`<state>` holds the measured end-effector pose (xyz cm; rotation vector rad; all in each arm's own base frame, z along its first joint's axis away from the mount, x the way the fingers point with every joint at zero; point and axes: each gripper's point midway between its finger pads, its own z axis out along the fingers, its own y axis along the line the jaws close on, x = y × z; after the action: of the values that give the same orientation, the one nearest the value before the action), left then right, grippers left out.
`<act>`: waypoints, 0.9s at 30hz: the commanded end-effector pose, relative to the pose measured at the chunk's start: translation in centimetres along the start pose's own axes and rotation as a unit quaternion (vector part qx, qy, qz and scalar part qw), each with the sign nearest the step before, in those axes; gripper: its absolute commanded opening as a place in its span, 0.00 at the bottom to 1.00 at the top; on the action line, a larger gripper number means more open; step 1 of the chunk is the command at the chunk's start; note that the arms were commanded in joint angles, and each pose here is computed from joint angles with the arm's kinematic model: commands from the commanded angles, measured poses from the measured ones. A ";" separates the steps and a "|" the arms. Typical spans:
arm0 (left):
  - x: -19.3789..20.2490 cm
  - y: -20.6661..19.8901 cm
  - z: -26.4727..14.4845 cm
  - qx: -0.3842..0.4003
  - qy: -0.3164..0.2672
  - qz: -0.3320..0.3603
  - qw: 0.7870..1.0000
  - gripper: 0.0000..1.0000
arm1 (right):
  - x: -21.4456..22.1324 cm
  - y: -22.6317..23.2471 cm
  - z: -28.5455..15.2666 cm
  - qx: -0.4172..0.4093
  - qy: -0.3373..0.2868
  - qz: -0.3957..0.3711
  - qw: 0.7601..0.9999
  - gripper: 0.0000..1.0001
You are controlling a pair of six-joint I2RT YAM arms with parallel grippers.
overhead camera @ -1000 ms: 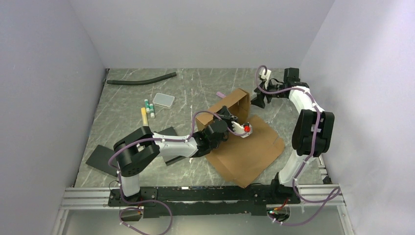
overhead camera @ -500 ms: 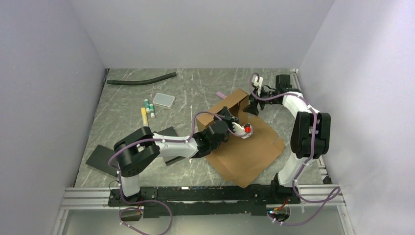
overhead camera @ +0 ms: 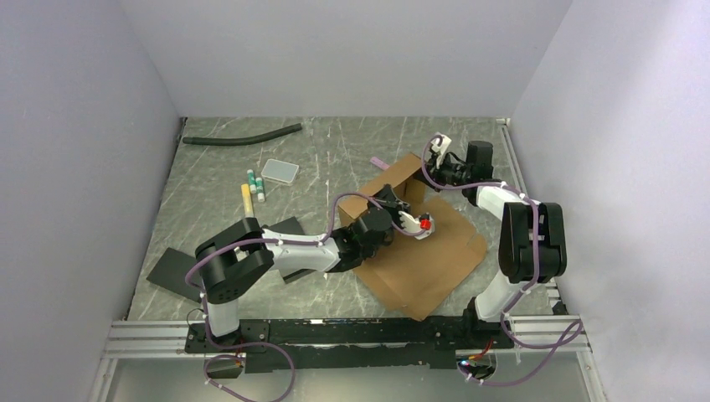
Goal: Fold the paper box
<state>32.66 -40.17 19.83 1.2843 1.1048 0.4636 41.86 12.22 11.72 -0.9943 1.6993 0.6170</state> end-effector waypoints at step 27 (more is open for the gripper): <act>2.9 2.6 -16.0 0.043 -0.003 -0.595 0.803 0.99 | -1.3 -2.9 -2.1 0.187 -0.030 0.020 0.982 0.00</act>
<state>22.65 -29.60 28.05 0.5861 1.5598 -0.4053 42.58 9.34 12.45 -0.6787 1.7583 0.3612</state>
